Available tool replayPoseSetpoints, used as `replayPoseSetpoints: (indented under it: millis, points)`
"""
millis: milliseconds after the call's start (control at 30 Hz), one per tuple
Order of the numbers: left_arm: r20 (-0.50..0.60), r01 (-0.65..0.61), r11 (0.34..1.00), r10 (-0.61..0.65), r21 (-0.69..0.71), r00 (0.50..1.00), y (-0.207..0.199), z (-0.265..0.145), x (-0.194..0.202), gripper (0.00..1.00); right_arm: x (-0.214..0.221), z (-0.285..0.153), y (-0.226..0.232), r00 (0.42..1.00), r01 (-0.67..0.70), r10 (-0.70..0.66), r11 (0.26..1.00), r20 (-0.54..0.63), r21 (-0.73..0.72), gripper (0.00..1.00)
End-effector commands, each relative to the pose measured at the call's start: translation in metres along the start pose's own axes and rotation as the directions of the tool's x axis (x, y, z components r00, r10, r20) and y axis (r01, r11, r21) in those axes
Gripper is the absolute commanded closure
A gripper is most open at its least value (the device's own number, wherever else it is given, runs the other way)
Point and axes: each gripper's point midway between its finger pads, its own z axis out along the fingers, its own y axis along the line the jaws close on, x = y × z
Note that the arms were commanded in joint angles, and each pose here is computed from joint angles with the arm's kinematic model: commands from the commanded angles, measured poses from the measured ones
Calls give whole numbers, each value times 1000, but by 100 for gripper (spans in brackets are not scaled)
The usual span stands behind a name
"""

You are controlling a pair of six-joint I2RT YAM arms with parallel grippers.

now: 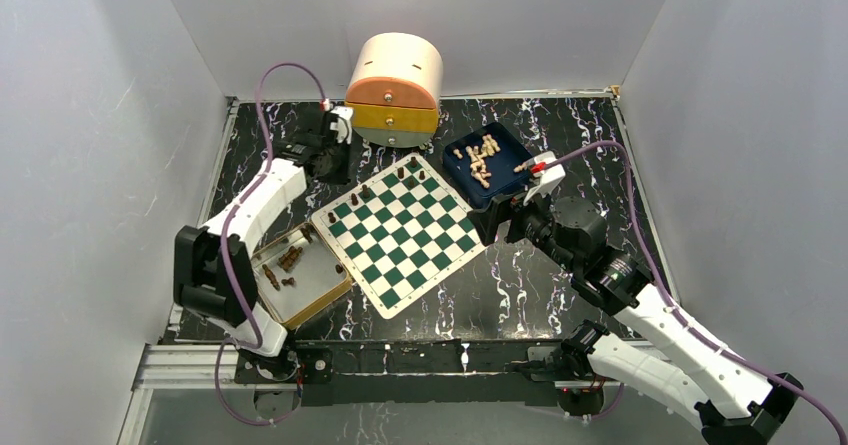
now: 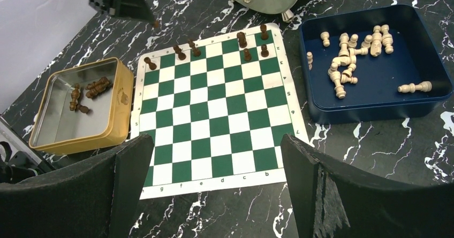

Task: Set up the chess pieces on the board
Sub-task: Place the chess piece on the chessboard.

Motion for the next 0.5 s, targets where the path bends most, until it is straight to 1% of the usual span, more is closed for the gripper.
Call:
replayPoseSetpoints:
  millis: [0, 133, 167, 267, 467]
  points:
    - [95, -145, 982, 134, 120, 986, -42, 9, -32, 88, -27, 0, 6, 997, 2, -2, 1000, 72, -14, 1]
    - [100, -223, 960, 208, 170, 973, -70, 33, -34, 88, -26, 0, 5, 998, 3, -2, 1000, 68, -6, 1]
    - [99, -263, 947, 249, 186, 963, -78, 39, -32, 88, -27, 0, 4, 998, 3, -2, 1000, 69, -3, 1]
    - [87, -332, 918, 321, 217, 943, -98, 55, -27, 88, -26, 0, 3, 998, 1, -1, 1000, 68, 6, 1]
    - [46, -368, 896, 369, 247, 928, -117, 88, -11, 88, -28, 0, 2, 998, -1, 0, 1000, 67, 12, 1]
